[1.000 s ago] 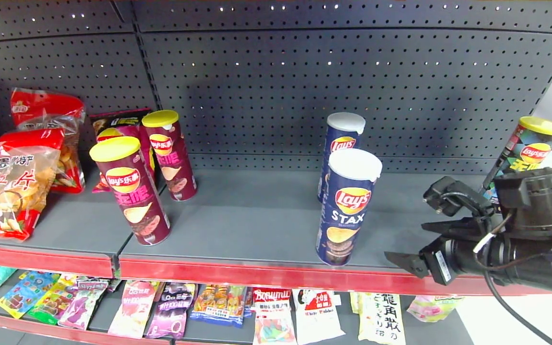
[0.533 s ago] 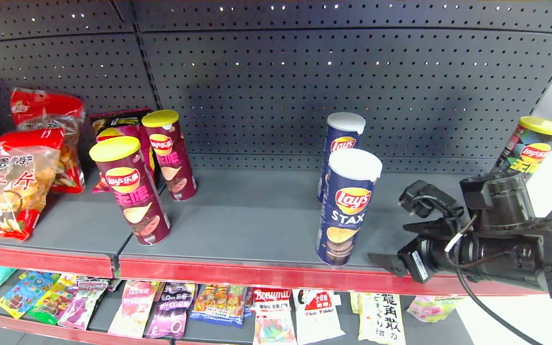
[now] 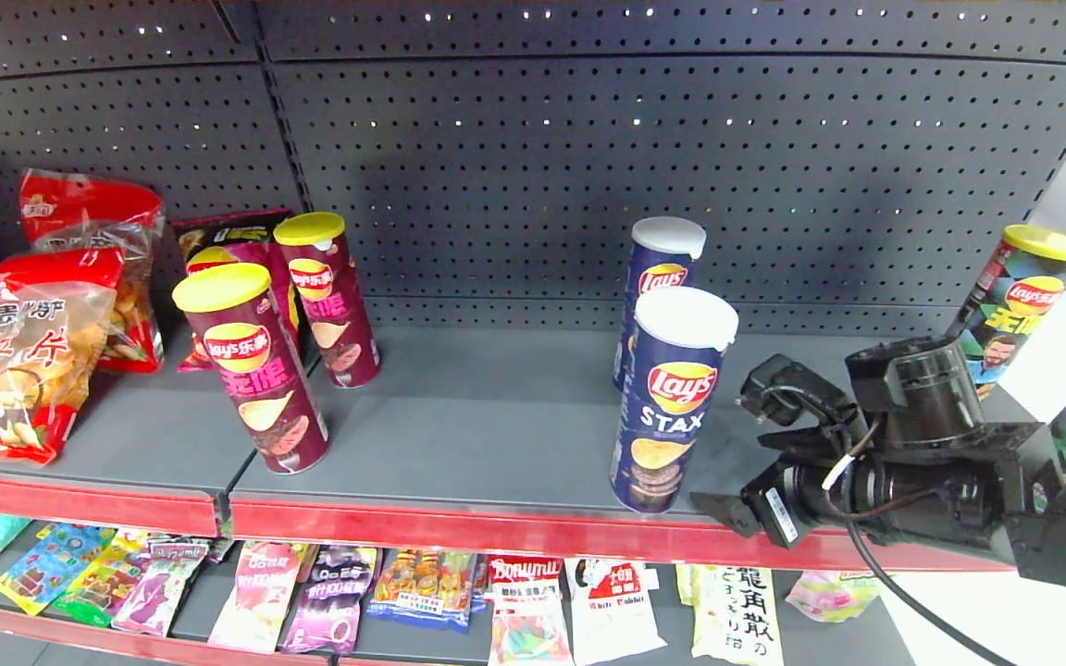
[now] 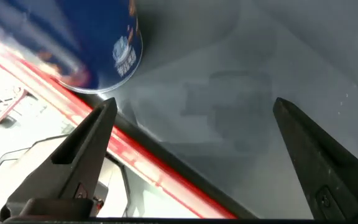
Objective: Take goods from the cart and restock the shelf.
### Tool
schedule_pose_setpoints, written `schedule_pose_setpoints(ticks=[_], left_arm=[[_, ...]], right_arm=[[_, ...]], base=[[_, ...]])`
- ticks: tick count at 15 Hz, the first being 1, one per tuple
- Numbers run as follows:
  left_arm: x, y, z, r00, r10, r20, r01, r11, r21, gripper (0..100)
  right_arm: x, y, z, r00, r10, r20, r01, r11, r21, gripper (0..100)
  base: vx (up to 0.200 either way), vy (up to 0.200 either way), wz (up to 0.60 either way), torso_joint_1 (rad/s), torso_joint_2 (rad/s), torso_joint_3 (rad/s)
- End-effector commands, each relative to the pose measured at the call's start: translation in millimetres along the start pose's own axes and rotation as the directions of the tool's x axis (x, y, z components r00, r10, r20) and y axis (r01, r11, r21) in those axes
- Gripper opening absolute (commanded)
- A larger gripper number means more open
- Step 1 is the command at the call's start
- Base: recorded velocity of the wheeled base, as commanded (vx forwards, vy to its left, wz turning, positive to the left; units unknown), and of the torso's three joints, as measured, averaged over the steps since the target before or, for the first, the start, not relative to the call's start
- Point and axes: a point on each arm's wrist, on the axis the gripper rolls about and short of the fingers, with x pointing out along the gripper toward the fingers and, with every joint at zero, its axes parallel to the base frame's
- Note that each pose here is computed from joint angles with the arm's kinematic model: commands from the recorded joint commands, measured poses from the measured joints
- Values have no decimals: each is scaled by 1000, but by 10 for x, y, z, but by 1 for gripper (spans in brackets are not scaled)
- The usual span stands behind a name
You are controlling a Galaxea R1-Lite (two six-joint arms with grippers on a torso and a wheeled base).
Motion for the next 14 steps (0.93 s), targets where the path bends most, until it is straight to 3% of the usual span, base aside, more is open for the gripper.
schedule_pose_setpoints(ticks=[1, 14], left_arm=[[0, 0, 0, 1000, 1, 0, -1, 1000, 0, 100], [0, 0, 0, 1000, 1, 0, -1, 1000, 0, 100]], right_arm=[[52, 6, -1, 1000, 3, -10, -3, 1000, -2, 100], [200, 0, 84, 1000, -3, 17, 3, 1000, -3, 100]], base=[[0, 0, 0, 0, 0, 0], [0, 0, 0, 0, 0, 0]])
